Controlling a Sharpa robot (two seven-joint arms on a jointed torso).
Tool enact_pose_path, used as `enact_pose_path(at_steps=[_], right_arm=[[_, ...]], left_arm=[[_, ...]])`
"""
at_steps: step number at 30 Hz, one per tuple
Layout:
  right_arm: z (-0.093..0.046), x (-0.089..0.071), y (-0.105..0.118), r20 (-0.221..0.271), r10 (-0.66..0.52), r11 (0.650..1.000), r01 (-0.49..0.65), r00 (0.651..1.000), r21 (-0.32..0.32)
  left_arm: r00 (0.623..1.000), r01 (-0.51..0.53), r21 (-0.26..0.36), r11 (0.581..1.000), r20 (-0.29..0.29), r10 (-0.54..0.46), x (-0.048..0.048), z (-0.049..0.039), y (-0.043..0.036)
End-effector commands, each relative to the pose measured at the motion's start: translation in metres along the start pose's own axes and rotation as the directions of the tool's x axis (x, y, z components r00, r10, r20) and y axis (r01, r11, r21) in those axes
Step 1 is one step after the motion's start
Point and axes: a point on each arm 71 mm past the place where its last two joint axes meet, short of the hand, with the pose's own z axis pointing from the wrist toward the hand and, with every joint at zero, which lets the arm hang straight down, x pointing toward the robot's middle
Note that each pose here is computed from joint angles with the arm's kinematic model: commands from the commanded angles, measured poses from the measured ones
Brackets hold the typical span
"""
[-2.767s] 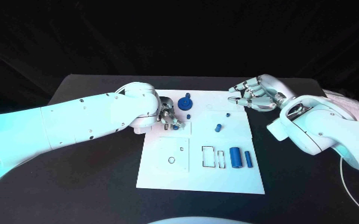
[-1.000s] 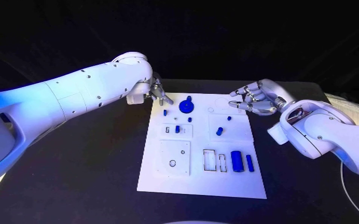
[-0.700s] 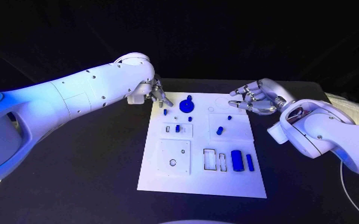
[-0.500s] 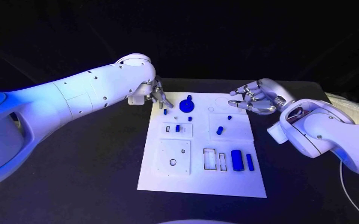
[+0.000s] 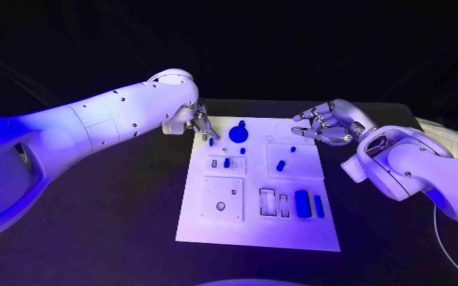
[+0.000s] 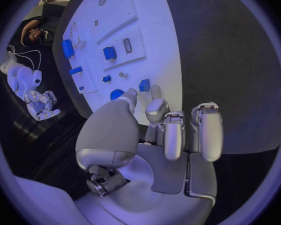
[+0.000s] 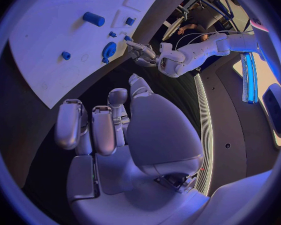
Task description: Assemble the parts on the task board
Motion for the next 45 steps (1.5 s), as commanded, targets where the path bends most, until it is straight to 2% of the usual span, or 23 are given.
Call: enact_pose_path(at_steps=[1, 20, 28, 36, 40, 45], right_arm=[[0.000, 0.002, 0.001, -0.012, -0.004, 1.000, 0.004, 1.000, -0.013], [0.001, 0.002, 0.001, -0.011, -0.003, 1.000, 0.003, 1.000, -0.013], [0.002, 0.003, 0.001, -0.015, -0.003, 1.000, 0.003, 1.000, -0.011], [0.002, 0.004, 0.000, -0.021, -0.004, 1.000, 0.003, 1.000, -0.006], [0.002, 0.004, -0.001, -0.023, -0.004, 1.000, 0.004, 1.000, -0.003], [0.002, 0.004, -0.001, -0.025, -0.004, 1.000, 0.004, 1.000, 0.000]], left_arm=[[1.000, -0.011, 0.014, 1.000, -0.029, 0.011, 0.0038, 0.0011, -0.0031], [0.999, 0.021, 0.028, 0.999, -0.033, -0.020, 0.0068, 0.0029, -0.0052], [0.994, 0.108, 0.059, 0.992, -0.010, -0.107, 0.0049, 0.0026, -0.0063], [0.986, 0.165, 0.078, 0.983, -0.018, -0.164, 0.0052, 0.0015, -0.0029], [0.984, 0.178, 0.088, 0.980, -0.010, -0.177, 0.0066, -0.0016, -0.0010], [0.981, 0.190, 0.127, 0.974, 0.017, -0.193, 0.0120, -0.0123, -0.0001]])
